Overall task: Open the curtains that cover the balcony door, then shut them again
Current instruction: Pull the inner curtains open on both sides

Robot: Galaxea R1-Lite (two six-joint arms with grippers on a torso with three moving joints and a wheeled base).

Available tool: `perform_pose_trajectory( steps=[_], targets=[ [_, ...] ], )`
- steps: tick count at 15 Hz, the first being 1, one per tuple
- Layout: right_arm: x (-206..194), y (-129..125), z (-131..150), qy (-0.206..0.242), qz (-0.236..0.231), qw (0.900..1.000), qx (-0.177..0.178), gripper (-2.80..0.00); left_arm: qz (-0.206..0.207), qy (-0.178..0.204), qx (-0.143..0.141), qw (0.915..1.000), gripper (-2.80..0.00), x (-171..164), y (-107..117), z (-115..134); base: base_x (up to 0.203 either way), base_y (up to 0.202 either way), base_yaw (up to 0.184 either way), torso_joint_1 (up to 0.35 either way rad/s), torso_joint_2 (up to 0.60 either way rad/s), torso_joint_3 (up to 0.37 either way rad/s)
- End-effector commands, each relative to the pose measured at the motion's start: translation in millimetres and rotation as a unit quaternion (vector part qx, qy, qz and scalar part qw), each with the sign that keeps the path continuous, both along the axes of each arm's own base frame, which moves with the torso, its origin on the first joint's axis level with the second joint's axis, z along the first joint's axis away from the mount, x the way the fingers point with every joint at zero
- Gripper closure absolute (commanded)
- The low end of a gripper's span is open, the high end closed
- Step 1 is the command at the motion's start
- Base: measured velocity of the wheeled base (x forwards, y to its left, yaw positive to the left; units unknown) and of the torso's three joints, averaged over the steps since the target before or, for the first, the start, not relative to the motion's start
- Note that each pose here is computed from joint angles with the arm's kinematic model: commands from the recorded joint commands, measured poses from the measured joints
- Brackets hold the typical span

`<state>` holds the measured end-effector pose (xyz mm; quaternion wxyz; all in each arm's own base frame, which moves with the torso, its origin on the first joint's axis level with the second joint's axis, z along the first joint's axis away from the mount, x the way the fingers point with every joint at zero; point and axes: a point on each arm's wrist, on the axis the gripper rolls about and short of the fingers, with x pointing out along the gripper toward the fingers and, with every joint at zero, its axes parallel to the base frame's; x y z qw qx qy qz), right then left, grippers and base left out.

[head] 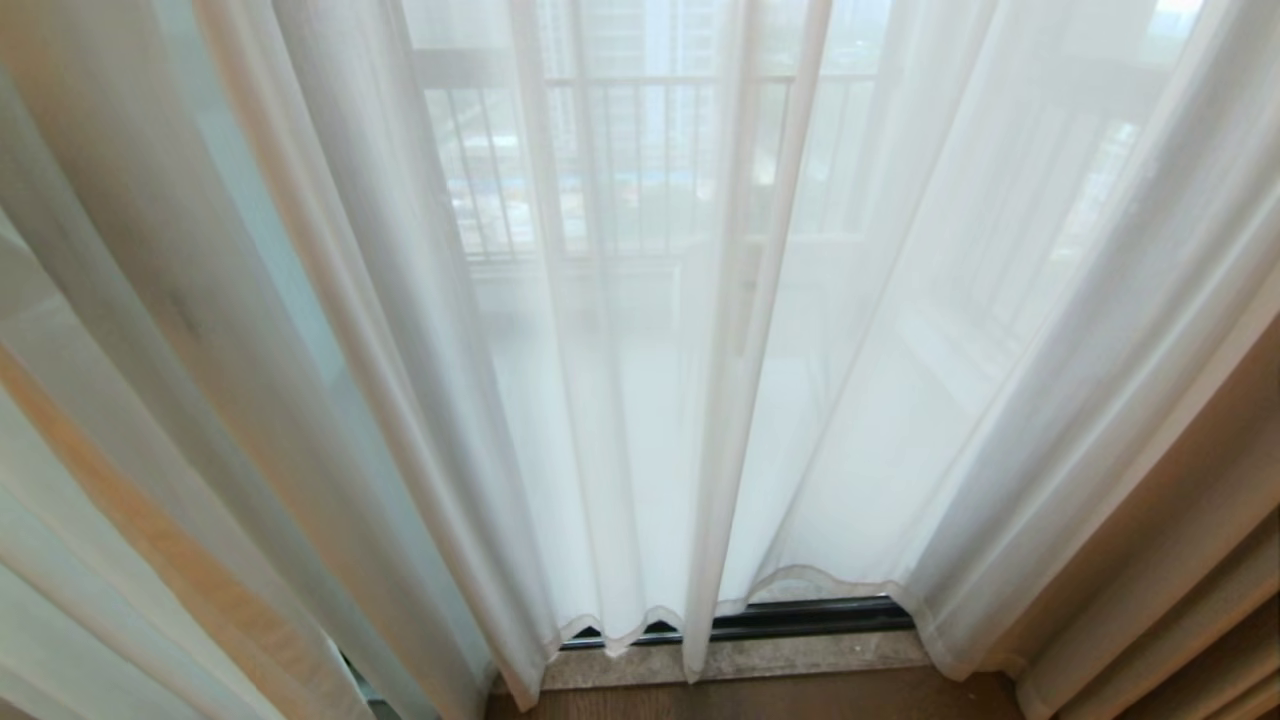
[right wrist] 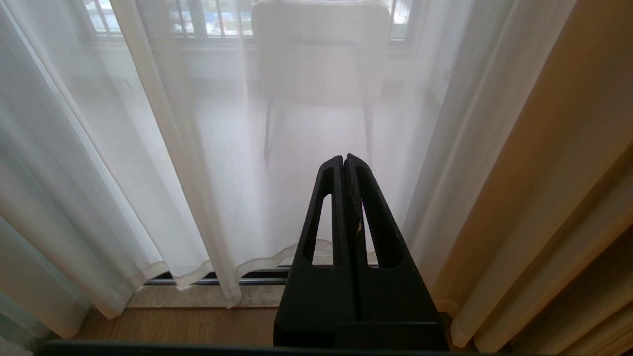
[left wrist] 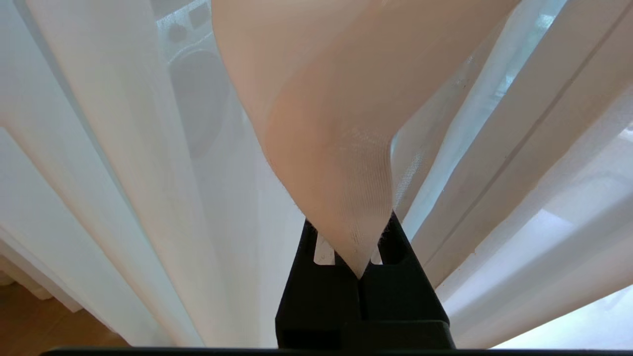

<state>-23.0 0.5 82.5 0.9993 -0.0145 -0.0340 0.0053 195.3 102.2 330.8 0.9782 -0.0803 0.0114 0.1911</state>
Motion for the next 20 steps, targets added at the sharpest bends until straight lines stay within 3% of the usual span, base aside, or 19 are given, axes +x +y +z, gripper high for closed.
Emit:
perform_pose_trajectory(
  steps=[1, 6, 20],
  targets=[
    [0.0, 0.0, 0.1, -0.001, 0.0, 1.0, 0.0, 0.0, 0.003, -0.001, -0.001, 1.0, 0.0, -0.9, 1.5, 0.2, 0.0, 0.0, 0.0, 0.0, 0.0, 0.0],
    [0.0, 0.0, 0.1, -0.001, 0.0, 1.0, 0.0, 0.0, 0.006, -0.001, -0.002, 1.0, 0.0, -1.9, 2.4, -0.1, 0.001, 0.028, 0.002, 0.001, 0.0, 0.002],
    [0.0, 0.0, 0.1, -0.001, 0.0, 1.0, 0.0, 0.0, 0.005, 0.005, -0.004, 1.0, 0.0, -2.1, 1.9, -3.8, 0.0, 0.186, 0.002, 0.002, 0.0, 0.004]
  ],
)
